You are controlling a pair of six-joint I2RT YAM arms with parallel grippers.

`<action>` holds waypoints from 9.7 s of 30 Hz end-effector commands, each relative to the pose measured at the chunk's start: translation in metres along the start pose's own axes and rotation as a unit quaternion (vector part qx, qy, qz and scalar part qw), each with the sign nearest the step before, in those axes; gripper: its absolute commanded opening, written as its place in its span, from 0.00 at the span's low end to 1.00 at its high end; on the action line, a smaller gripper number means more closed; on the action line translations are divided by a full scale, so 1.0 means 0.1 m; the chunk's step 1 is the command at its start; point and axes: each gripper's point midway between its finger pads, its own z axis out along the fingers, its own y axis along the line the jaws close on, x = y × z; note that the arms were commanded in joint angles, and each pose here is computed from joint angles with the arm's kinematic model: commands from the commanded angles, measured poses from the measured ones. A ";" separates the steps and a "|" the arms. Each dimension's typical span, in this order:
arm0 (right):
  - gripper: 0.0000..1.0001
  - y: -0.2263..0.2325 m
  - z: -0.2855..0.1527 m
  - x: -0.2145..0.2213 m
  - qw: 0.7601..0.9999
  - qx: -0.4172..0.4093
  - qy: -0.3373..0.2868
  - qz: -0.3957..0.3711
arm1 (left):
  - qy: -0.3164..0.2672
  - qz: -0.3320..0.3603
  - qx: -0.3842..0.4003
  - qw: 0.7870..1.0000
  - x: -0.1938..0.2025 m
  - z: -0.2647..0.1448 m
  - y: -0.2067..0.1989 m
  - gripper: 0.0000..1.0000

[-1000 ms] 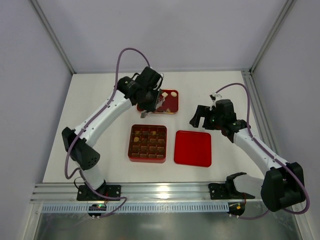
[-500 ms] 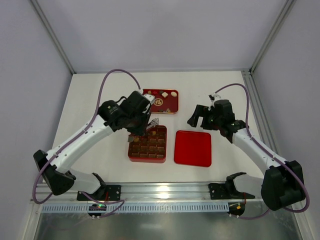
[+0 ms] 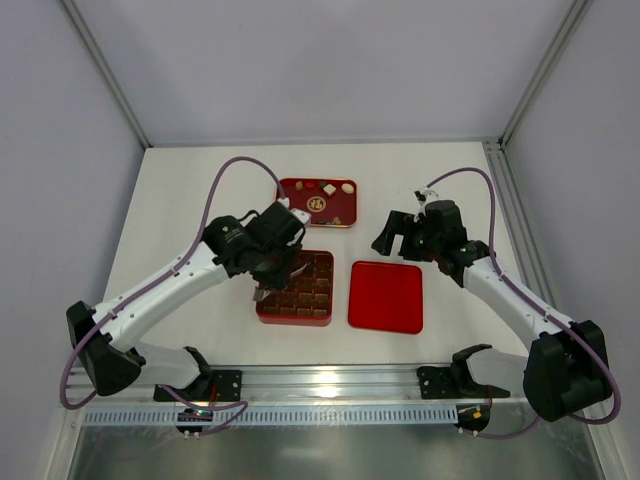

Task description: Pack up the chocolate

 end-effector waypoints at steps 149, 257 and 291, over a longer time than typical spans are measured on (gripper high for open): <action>0.04 -1.19 -0.10 0.61 0.967 0.217 0.091 0.094 | -0.164 -0.151 0.221 0.949 -1.35 0.30 -0.24 0.95; 0.47 1.43 -0.48 -0.25 0.694 0.198 -0.167 -0.671 | 0.060 -0.341 0.444 0.827 -1.69 0.18 -0.46 0.00; 0.04 1.51 -0.84 -0.22 0.784 0.147 -0.146 -0.585 | -0.180 -0.401 0.261 0.860 -2.37 0.02 1.05 0.86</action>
